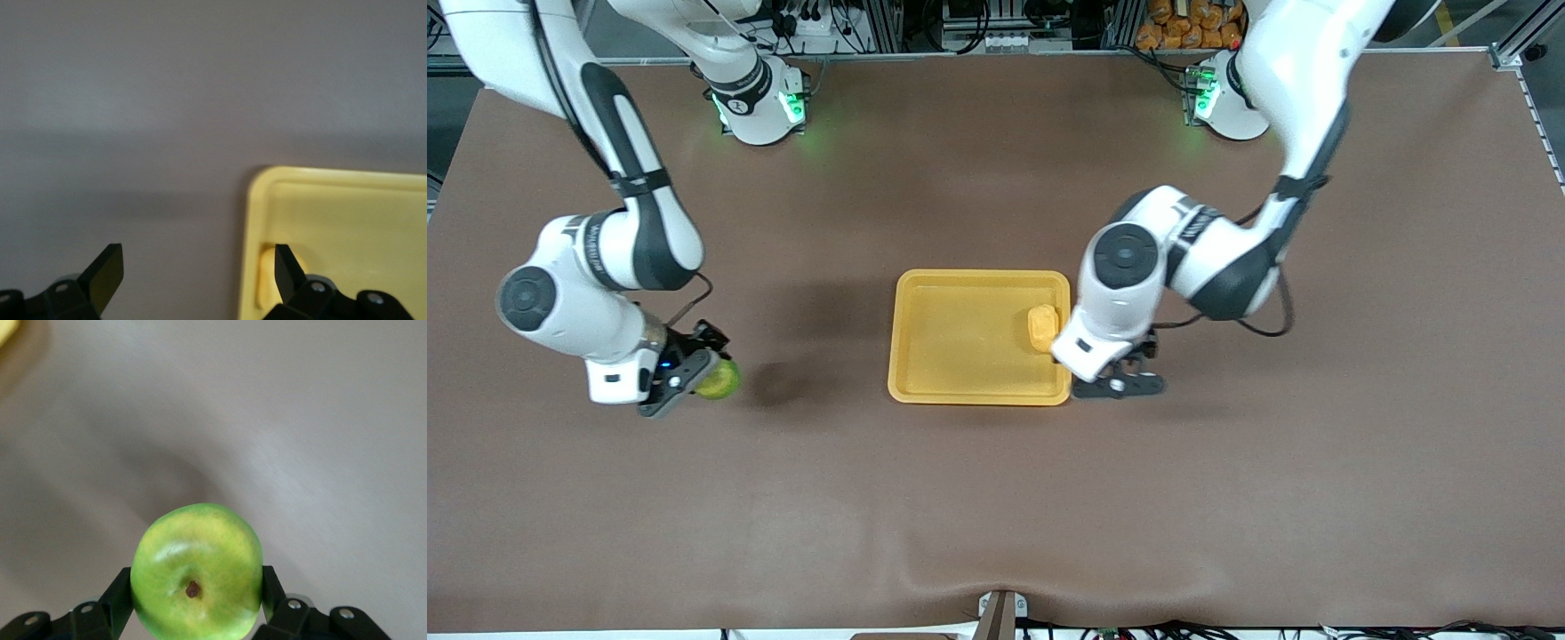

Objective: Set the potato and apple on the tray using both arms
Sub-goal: 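Open the left gripper to release the potato and withdraw it, then carry the apple with the right gripper onto the tray while the left gripper retracts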

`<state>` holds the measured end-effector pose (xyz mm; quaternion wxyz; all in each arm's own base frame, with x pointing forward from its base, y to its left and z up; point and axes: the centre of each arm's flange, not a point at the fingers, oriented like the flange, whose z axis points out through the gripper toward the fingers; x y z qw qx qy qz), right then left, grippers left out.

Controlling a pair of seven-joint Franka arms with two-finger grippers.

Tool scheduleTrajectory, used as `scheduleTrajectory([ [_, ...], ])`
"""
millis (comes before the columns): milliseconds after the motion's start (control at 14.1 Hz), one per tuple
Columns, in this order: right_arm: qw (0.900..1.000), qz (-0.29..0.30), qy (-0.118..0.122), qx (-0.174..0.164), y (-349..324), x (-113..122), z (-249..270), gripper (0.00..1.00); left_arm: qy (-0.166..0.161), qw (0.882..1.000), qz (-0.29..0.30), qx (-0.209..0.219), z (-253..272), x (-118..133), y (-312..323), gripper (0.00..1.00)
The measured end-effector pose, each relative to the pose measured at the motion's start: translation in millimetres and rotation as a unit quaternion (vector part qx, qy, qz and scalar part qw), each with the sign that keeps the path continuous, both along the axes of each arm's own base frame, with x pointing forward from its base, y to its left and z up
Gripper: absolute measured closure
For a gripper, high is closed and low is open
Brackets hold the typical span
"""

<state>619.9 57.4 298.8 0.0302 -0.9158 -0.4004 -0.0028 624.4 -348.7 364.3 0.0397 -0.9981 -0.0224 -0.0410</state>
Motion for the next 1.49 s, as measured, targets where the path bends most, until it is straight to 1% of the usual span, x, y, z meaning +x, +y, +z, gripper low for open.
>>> scheduleTrajectory([
  [142, 1.000, 0.024, -0.003, 0.005, 45.0, -4.5, 4.2, 0.20, 0.001, 1.000, 0.021, 0.008, 23.4, 12.4, 36.8, 0.00],
  [213, 1.000, 0.020, -0.004, 0.009, 70.6, -8.5, 8.9, 0.20, 0.003, 0.999, 0.031, 0.014, 34.5, 15.5, 52.6, 0.00],
  [284, 1.000, 0.004, -0.002, 0.010, 95.2, -14.4, 14.2, 0.20, 0.004, 0.999, 0.040, 0.020, 46.5, 17.5, 67.6, 0.00],
  [426, 0.999, -0.043, 0.005, 0.009, 133.1, -27.3, 24.0, 0.20, -0.002, 0.998, 0.056, 0.026, 74.6, 21.8, 98.1, 0.00],
  [497, 0.998, -0.068, 0.009, 0.007, 143.6, -31.8, 27.4, 0.20, -0.004, 0.998, 0.056, 0.030, 88.9, 24.2, 117.2, 0.00],
  [640, 0.992, -0.125, 0.015, 0.005, 149.5, -35.1, 30.8, 0.20, 0.005, 0.998, 0.044, 0.041, 113.6, 24.8, 155.7, 0.00],
  [711, 0.987, -0.157, 0.017, 0.004, 151.4, -35.9, 31.3, 0.20, 0.012, 0.998, 0.040, 0.043, 124.4, 22.8, 170.9, 0.00],
  [782, 0.980, -0.196, 0.020, 0.003, 157.2, -38.0, 31.4, 0.20, 0.019, 0.998, 0.033, 0.044, 135.2, 20.0, 184.3, 0.00],
  [995, 0.954, -0.298, 0.026, 0.000, 195.6, -52.7, 32.5, 0.20, 0.029, 0.998, 0.015, 0.049, 163.4, 10.7, 212.2, 0.00],
  [1137, 0.936, -0.350, 0.027, 0.001, 222.2, -63.7, 34.2, 0.20, 0.038, 0.998, 0.003, 0.040, 180.9, 2.9, 228.3, 0.00],
  [1208, 0.930, -0.366, 0.025, 0.004, 233.4, -68.1, 35.4, 0.20, 0.040, 0.999, -0.006, 0.031, 190.6, -0.5, 237.9, 0.00],
  [1350, 0.925, -0.379, 0.019, 0.013, 250.8, -74.2, 35.7, 0.20, 0.044, 0.999, -0.020, 0.020, 208.9, -7.5, 263.1, 0.00],
  [1492, 0.926, -0.378, 0.012, 0.022, 262.0, -76.3, 28.6, 0.20, 0.045, 0.998, -0.045, 0.009, 225.6, -13.9, 291.7, 0.00],
])
